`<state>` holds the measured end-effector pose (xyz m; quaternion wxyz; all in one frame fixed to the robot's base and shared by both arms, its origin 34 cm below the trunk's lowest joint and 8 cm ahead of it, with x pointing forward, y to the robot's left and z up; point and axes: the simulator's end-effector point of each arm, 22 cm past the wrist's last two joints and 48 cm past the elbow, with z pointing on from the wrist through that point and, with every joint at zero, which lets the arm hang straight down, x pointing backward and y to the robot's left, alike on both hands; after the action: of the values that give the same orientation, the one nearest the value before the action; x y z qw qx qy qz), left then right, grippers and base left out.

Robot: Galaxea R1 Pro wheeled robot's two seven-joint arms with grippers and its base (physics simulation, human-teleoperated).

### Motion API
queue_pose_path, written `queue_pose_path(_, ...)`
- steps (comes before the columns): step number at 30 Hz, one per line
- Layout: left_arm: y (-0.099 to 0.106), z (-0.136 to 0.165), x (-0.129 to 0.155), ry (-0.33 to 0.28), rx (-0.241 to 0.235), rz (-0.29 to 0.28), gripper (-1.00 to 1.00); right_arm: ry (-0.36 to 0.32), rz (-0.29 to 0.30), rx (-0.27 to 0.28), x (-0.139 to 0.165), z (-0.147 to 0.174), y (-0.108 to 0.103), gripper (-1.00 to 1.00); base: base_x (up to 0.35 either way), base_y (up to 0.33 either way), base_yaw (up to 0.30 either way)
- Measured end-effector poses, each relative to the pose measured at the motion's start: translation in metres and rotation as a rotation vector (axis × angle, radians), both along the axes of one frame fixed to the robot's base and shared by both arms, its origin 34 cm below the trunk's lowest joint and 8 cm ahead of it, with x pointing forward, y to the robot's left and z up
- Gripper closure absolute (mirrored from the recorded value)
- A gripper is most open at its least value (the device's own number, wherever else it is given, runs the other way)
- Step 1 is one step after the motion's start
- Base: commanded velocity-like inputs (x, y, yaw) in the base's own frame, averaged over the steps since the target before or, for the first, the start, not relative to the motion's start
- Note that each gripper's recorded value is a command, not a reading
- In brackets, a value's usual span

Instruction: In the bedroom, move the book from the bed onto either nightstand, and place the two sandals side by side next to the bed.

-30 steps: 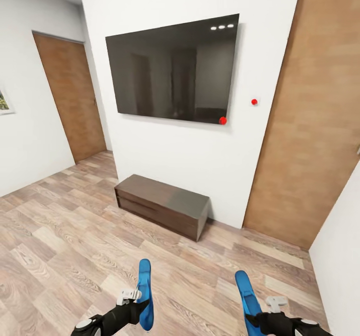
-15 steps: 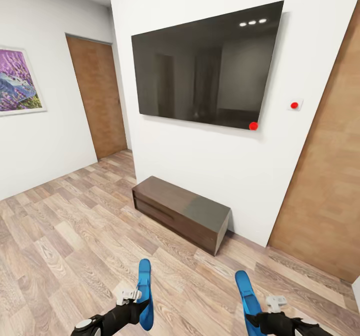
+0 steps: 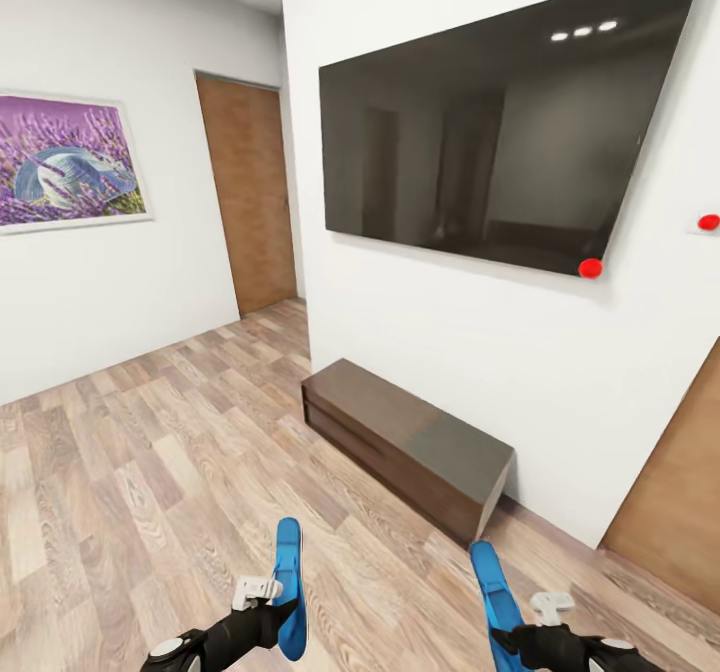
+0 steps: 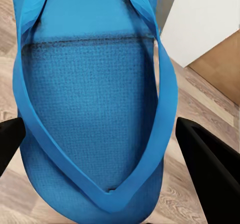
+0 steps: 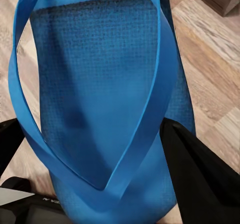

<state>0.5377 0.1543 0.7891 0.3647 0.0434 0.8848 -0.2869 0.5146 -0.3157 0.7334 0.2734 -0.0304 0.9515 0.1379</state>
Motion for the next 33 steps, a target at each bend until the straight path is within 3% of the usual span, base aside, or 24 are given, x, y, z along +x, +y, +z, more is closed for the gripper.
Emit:
queue_pose_path(4,0.001,-0.001,-0.001,0.002,0.001,0.0,1.0,-0.001,0.0,0.0,0.0,0.0,0.0,1.0,0.329,0.0,0.285)
queue_pose_path(8,-0.006,-0.017,-0.02,0.058,-0.008,-0.011,1.0,0.0,0.0,0.0,0.0,0.0,0.0,1.0,0.329,0.0,0.286)
queue_pose_path(15,-0.009,-0.024,-0.029,0.084,-0.012,-0.013,1.0,0.0,0.001,0.0,0.0,0.0,0.0,1.0,0.329,0.0,0.287)
queue_pose_path(20,-0.014,-0.042,-0.054,0.126,-0.018,-0.018,1.0,0.01,0.002,-0.002,-0.004,-0.003,0.0,1.0,0.329,0.0,0.287)
queue_pose_path(23,-0.011,-0.053,-0.065,0.13,0.006,0.003,1.0,0.042,-0.009,-0.013,-0.017,-0.01,-0.007,1.0,0.329,0.0,0.288)
queue_pose_path(27,0.003,-0.069,-0.072,0.15,0.089,0.048,1.0,0.088,-0.03,-0.025,-0.037,-0.02,-0.016,1.0,0.329,0.0,0.288)
queue_pose_path(33,-0.006,-0.075,-0.08,0.154,0.139,-0.001,1.0,0.101,-0.035,-0.032,-0.042,-0.023,-0.02,1.0,0.329,0.0,0.287)
